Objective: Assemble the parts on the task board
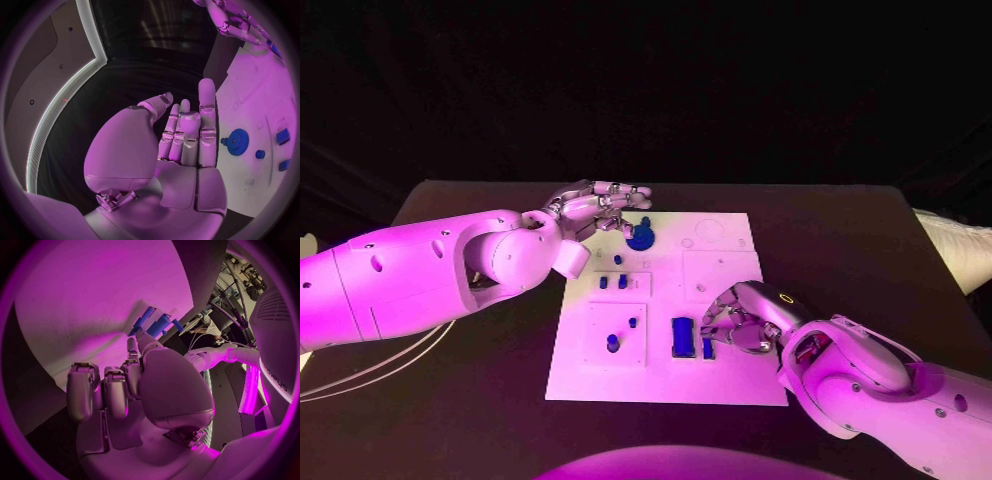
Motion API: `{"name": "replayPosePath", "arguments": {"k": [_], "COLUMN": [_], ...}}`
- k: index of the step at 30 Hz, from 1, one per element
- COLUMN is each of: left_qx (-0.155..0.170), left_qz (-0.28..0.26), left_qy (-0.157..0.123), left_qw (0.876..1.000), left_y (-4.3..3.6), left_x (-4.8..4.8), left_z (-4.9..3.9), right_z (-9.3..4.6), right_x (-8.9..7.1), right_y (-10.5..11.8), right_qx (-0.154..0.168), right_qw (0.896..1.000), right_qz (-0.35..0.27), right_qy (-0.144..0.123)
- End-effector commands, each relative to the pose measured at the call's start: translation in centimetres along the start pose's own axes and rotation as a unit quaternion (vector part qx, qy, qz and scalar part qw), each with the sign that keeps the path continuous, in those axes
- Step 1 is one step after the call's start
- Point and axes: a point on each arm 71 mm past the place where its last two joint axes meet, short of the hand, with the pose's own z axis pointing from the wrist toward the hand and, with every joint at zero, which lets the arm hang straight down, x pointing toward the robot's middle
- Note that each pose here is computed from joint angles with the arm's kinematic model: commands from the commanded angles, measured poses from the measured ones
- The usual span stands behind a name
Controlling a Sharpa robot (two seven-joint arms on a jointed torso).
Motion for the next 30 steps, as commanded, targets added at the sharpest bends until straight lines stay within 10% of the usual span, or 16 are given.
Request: {"name": "replayPosePath", "arguments": {"k": [1, 15, 30], "left_qx": [0.003, 0.002, 0.015], "left_qz": [0.001, 0.002, -0.016], "left_qy": [0.010, 0.009, -0.045], "left_qw": [1.000, 1.000, 0.999], "left_y": [-0.07, 0.00, 0.94], "left_x": [0.22, 0.09, -2.19], "left_z": [0.03, 0.16, 1.27], "right_z": [-0.1, -0.9, 2.7], "right_x": [-0.3, -2.7, -8.5], "right_y": [-0.1, -0.5, -7.1], "right_qx": [0.003, 0.006, 0.034], "right_qw": [1.000, 0.984, 0.892], "right_qz": [0.013, 0.155, 0.424], "right_qy": [-0.022, -0.084, -0.155]}}
